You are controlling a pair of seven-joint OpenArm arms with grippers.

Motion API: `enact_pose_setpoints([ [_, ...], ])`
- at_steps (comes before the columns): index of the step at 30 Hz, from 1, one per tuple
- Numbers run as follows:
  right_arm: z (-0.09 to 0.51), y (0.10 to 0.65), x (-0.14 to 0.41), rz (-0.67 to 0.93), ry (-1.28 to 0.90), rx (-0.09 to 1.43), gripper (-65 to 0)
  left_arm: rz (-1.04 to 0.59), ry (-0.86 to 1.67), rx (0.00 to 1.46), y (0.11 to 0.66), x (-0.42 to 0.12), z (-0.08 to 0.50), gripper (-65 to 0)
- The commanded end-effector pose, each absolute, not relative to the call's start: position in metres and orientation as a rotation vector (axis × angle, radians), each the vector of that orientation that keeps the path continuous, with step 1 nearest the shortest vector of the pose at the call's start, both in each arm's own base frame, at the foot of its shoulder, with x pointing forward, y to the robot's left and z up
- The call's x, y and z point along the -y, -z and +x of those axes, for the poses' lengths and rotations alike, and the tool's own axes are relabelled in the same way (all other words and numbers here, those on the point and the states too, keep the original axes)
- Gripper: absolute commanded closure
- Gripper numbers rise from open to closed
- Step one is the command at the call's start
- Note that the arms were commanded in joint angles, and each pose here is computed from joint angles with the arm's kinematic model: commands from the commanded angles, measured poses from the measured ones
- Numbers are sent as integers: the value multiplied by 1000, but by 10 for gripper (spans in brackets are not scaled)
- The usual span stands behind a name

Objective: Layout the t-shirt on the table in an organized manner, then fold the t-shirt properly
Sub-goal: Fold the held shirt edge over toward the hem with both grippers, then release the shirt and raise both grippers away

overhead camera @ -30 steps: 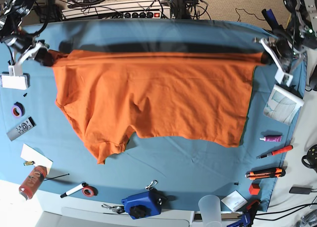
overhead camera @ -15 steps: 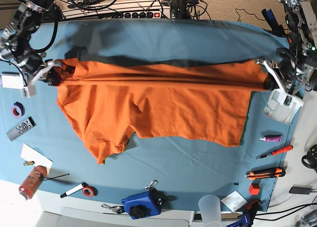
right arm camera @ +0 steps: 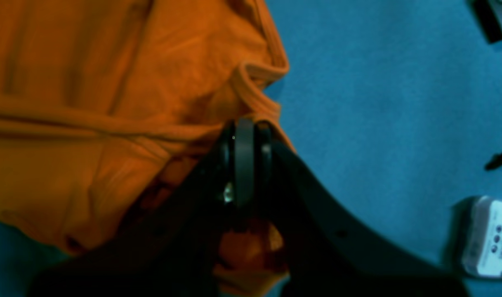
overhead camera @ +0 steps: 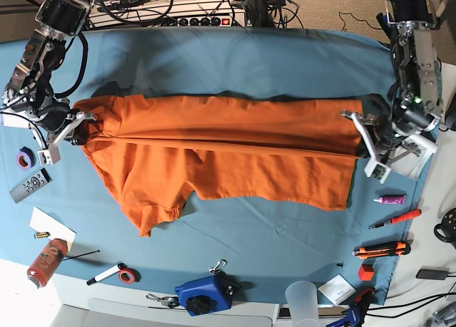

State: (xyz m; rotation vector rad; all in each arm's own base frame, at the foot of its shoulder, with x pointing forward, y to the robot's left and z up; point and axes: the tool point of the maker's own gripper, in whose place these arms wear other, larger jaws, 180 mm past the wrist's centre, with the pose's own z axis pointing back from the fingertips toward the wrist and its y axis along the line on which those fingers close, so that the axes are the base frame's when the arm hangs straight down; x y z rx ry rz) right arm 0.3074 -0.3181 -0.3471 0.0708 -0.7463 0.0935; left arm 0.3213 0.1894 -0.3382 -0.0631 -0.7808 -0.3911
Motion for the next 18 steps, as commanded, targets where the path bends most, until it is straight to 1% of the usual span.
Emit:
enact_pose_setpoints([
  [1, 320, 328, 330, 39, -90, 800, 0, -41, 399, 813, 329, -193, 331, 0],
  [6, 318, 331, 329, 41, -104, 766, 0, -57, 421, 807, 333, -184, 333, 0],
  [7, 317, 332, 329, 41, -106, 758, -6, -58, 421, 815, 332, -184, 334, -70],
  [9, 317, 332, 329, 44, -108, 759, -121, -62, 416, 833, 329, -183, 336, -232],
  [10, 319, 330, 328, 53, -108, 768, -167, -62, 409, 846, 328, -183, 337, -293],
  [11, 320, 327, 327, 65, -107, 781, -192, -58, 387, 854, 326, -185, 339, -331],
  [12, 323, 322, 326, 79, -103, 800, -192, -52, 362, 857, 325, -188, 341, -346],
  [16, 335, 296, 323, 156, -85, 894, -192, -28, 313, 864, 317, -194, 346, -346],
  [18, 339, 283, 325, 194, -57, 927, -192, -10, 315, 832, 313, -195, 343, -345],
])
